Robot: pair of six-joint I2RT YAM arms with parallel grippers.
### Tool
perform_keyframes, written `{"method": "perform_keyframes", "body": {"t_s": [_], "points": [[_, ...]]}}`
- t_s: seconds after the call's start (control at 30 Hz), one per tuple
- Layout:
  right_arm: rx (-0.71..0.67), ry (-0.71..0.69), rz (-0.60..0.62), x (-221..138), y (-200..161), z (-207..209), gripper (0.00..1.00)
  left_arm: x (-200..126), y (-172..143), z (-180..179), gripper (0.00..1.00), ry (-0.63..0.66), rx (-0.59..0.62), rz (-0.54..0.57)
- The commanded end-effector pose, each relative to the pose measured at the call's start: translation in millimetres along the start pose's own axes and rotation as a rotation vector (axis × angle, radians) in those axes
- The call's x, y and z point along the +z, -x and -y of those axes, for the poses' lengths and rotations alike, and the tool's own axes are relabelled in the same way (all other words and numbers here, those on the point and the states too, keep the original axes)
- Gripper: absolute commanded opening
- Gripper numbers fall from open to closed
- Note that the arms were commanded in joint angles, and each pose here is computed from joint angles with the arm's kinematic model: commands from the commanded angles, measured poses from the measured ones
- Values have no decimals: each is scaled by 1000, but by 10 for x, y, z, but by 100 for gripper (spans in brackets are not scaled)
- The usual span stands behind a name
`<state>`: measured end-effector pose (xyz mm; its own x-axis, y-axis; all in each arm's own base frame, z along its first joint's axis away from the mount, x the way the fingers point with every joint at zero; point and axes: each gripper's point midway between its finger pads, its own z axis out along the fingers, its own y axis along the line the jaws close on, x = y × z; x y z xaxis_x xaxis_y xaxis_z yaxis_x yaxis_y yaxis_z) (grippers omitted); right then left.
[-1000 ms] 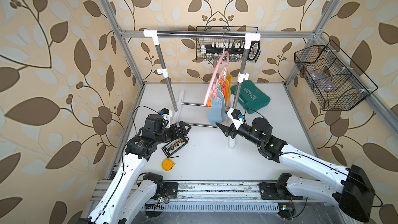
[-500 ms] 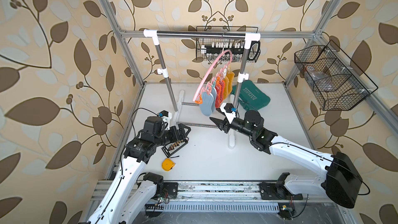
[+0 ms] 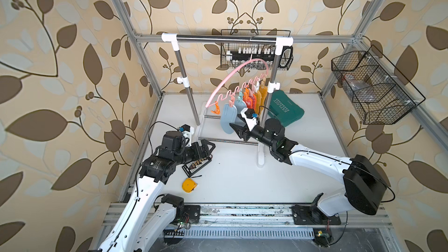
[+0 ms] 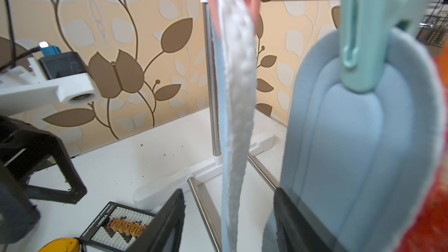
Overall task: Take the shoe insoles off the hanger
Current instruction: Remove the insole from the hanger.
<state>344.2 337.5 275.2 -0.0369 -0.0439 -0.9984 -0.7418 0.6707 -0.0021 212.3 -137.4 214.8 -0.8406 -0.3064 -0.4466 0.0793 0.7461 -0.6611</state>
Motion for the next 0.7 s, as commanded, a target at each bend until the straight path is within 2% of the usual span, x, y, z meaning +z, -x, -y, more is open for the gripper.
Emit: {"method": "perform_keyframes", "body": {"t_s": [0.0, 0.13, 0.17, 0.23, 0.3, 0.4, 0.5, 0.67], "points": [[3, -29, 71, 67, 229, 70, 59, -27, -7, 46, 99, -22, 23, 2], [4, -20, 81, 136, 266, 63, 60, -35, 0, 73, 99, -26, 24, -6], [2, -12, 91, 138, 292, 50, 57, -28, 3, 76, 99, -29, 26, -6], [2, 15, 108, 150, 328, 2, 45, -21, 16, 83, 99, -30, 28, -7], [3, 46, 118, 147, 361, -49, 28, -37, 12, 111, 99, -34, 28, -17], [9, 98, 115, 90, 403, -141, 12, -52, 17, 152, 99, -51, 34, -17], [45, 135, 105, -13, 421, -208, 5, -102, 47, 243, 99, -76, 54, -17], [115, 187, 46, -211, 389, -324, 4, -101, 99, 433, 99, -160, 112, -28]]}}
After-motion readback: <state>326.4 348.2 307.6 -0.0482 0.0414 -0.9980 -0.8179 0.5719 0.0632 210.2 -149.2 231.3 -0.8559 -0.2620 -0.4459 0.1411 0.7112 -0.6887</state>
